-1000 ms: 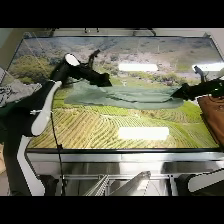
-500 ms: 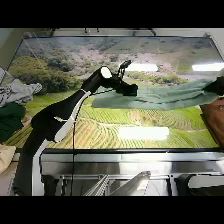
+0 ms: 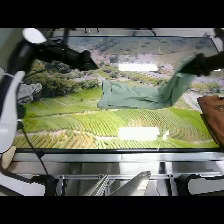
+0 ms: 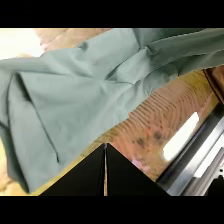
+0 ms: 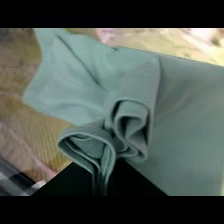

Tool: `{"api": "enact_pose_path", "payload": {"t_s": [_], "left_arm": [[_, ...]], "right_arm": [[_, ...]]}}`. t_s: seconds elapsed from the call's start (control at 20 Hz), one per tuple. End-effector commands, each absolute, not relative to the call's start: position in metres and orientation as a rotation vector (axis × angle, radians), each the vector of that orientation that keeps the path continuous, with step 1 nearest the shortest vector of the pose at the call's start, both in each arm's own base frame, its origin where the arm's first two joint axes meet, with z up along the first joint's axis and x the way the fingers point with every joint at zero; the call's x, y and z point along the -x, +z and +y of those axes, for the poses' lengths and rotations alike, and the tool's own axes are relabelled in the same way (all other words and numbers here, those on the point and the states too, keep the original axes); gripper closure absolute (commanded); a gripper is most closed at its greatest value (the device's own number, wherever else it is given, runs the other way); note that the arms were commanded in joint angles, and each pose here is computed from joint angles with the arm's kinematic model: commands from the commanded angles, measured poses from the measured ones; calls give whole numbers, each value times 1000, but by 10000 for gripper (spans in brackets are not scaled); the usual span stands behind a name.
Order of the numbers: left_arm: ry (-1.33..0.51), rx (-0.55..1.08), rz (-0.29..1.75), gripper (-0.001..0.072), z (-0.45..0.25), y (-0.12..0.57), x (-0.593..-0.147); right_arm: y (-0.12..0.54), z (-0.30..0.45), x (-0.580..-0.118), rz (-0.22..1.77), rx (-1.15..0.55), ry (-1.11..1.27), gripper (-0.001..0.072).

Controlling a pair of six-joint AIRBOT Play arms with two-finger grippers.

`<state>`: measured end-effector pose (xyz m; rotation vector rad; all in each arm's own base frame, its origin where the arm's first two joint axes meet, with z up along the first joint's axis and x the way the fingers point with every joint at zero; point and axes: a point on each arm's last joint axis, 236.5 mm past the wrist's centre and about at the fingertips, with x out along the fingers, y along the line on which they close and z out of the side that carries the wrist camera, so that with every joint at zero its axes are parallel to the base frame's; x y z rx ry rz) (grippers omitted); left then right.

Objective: Fold the shirts.

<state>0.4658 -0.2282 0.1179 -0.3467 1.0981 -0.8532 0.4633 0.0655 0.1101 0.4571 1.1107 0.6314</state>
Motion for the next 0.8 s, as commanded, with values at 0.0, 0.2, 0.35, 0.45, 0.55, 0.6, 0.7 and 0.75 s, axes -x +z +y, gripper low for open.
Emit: {"api": "enact_pose_path", "payload": {"t_s": [0.0, 0.2, 0.35, 0.45, 0.55, 0.6, 0.7, 0.75], "left_arm": [[-779, 411, 1140, 684, -160, 131, -434], [-731, 431, 1136, 683, -125, 121, -402], [-690, 466, 1147, 683, -114, 106, -383], [-685, 478, 1166, 683, -115, 94, -370], [-684, 485, 1186, 683, -117, 80, -358], [-680, 492, 1197, 683, -117, 73, -353], [-668, 500, 1203, 683, -117, 62, -348], [-660, 506, 1207, 683, -117, 58, -347]], "right_arm": [[99, 198, -474, 1113, -435, 740, 691], [36, 326, -464, 1194, -374, 832, 692], [2, 394, -451, 1233, -368, 927, 306], [13, 407, -435, 1260, -410, 1024, 197], [33, 379, -427, 1287, -386, 1093, 269], [39, 355, -428, 1310, -374, 1085, 302], [55, 296, -428, 1358, -369, 1088, 392], [61, 266, -431, 1377, -388, 1073, 392]]}}
